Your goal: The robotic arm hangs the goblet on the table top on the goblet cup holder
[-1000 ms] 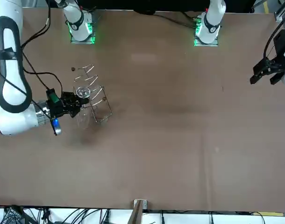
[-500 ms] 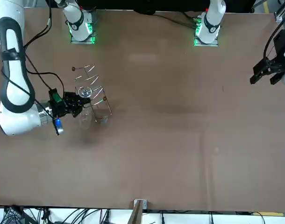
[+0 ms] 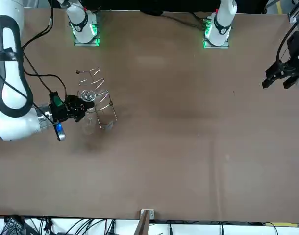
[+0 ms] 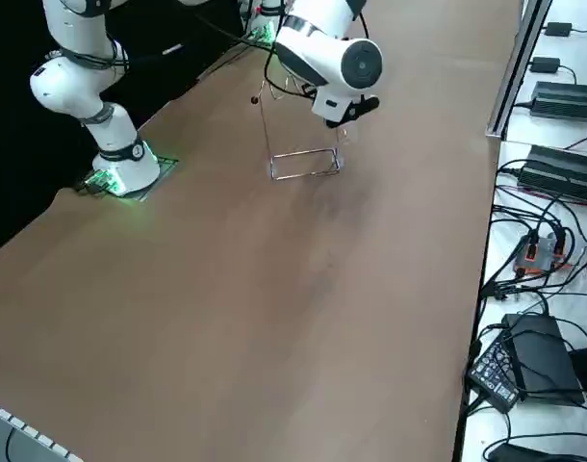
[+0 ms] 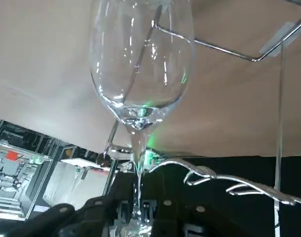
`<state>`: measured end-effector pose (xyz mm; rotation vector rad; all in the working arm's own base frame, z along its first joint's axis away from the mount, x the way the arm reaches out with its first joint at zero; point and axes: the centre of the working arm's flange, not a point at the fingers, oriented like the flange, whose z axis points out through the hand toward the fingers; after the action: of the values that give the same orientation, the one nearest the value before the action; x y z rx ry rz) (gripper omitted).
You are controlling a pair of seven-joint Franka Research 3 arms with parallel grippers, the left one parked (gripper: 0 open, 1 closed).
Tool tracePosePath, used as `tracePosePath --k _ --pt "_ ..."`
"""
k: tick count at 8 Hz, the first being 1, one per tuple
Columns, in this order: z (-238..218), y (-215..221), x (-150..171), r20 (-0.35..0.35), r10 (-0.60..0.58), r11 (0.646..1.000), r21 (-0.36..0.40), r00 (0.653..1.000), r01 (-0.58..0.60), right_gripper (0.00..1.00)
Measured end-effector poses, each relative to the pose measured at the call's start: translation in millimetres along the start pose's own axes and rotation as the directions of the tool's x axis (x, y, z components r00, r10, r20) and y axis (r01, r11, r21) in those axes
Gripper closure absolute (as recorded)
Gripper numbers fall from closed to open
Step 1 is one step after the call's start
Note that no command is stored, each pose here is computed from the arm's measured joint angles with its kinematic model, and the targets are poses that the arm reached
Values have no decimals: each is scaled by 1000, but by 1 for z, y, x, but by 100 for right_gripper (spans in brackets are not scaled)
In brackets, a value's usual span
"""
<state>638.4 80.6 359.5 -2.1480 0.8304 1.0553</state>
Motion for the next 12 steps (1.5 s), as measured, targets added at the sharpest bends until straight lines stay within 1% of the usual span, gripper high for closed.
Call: tracePosePath --k 3,5,12 --pt "-3 1 -4 5 -3 1000 -2 1000 3 89" --pt "-7 3 -3 5 1 1000 8 1000 -1 89" --pt "-6 5 -3 12 2 1000 4 1000 -2 89"
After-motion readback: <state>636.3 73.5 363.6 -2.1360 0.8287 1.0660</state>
